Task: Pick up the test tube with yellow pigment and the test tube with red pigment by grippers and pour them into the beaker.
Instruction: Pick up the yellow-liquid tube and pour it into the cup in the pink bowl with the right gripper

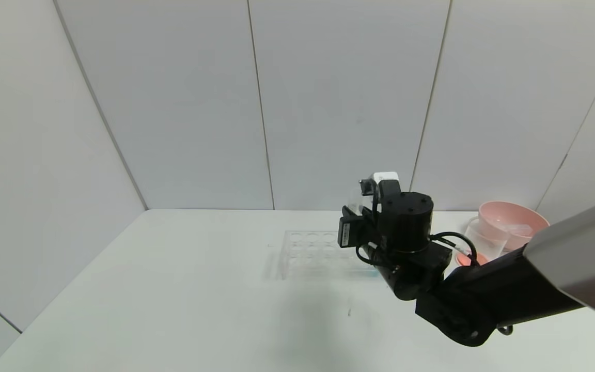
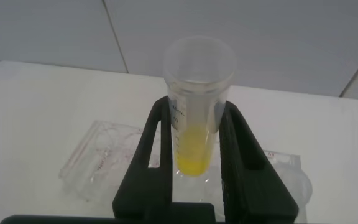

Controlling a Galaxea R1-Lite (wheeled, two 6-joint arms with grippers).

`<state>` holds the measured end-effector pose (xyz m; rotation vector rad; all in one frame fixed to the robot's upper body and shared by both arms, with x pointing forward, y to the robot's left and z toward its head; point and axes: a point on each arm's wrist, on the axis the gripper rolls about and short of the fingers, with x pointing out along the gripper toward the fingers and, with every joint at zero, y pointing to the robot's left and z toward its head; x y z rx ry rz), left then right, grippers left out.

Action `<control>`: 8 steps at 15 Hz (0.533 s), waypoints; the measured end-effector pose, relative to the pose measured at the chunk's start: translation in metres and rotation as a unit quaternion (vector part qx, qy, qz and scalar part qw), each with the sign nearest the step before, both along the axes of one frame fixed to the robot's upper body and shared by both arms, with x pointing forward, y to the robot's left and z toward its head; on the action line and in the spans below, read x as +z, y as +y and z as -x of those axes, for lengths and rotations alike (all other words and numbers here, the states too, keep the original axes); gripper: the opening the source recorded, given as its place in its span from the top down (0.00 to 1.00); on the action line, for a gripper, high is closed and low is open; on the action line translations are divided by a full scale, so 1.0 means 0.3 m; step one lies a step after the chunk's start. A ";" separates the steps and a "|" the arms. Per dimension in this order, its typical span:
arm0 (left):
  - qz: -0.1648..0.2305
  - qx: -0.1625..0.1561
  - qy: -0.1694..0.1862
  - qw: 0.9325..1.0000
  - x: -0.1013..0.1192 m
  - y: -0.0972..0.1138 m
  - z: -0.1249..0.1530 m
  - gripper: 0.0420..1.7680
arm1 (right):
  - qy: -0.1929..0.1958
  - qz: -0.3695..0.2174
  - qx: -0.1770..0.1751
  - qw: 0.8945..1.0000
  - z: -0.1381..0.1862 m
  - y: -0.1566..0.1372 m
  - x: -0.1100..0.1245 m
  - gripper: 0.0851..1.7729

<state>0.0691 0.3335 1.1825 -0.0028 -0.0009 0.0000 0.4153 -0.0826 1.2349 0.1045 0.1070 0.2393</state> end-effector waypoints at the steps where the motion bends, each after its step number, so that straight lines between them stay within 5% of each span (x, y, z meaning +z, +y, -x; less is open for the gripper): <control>1: 0.000 0.000 0.000 1.000 0.000 0.000 0.000 0.00 | -0.015 -0.007 0.013 1.000 0.008 -0.013 0.051 0.75; 4: 0.000 0.000 0.000 1.000 0.000 0.000 0.000 0.00 | -0.070 0.001 0.044 0.997 -0.012 -0.137 0.192 0.75; 8: 0.000 0.000 0.000 1.000 0.000 0.000 0.000 0.00 | -0.110 0.008 0.054 0.992 -0.063 -0.421 0.296 0.75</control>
